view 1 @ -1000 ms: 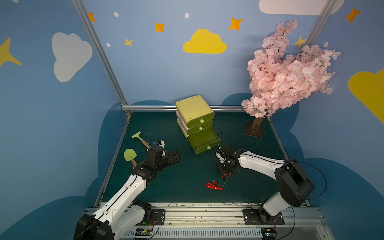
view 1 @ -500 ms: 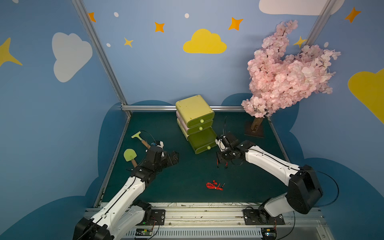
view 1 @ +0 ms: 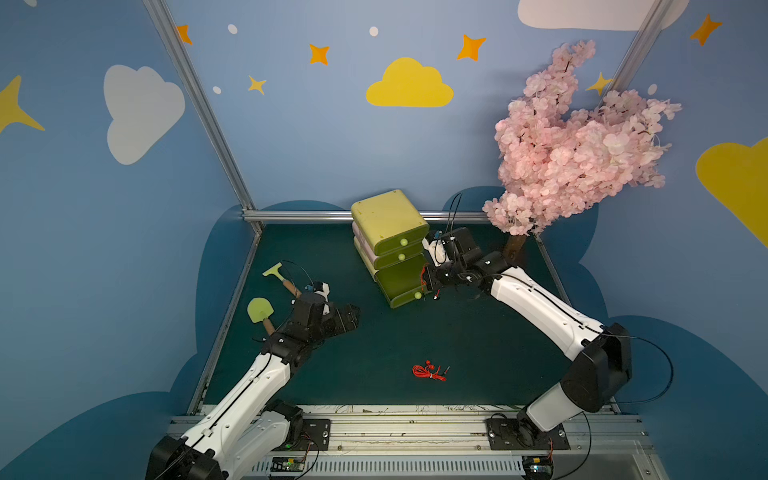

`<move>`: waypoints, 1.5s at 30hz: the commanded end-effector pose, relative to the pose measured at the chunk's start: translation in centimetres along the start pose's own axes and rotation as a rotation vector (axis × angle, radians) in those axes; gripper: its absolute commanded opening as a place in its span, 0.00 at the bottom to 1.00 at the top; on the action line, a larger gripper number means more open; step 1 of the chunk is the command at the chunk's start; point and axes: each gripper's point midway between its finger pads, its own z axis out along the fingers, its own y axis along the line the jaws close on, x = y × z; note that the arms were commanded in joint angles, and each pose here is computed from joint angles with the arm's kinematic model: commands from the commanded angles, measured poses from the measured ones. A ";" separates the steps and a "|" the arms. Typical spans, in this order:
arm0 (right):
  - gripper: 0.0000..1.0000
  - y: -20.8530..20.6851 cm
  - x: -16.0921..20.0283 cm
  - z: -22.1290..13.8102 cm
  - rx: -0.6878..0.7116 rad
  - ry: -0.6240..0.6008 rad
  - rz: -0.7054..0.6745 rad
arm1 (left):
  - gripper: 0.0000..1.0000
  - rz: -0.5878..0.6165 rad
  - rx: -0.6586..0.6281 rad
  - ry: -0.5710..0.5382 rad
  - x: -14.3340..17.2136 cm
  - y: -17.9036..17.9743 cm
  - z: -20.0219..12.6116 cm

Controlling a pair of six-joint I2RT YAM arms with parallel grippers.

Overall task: Place the wired earphones into the drawer by color
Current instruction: Place the wired earphones in the drawer.

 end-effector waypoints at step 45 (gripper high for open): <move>0.02 -2.3 -3.1 13.4 -0.031 -0.158 0.193 | 1.00 -0.044 0.114 0.067 2.6 -1.3 0.0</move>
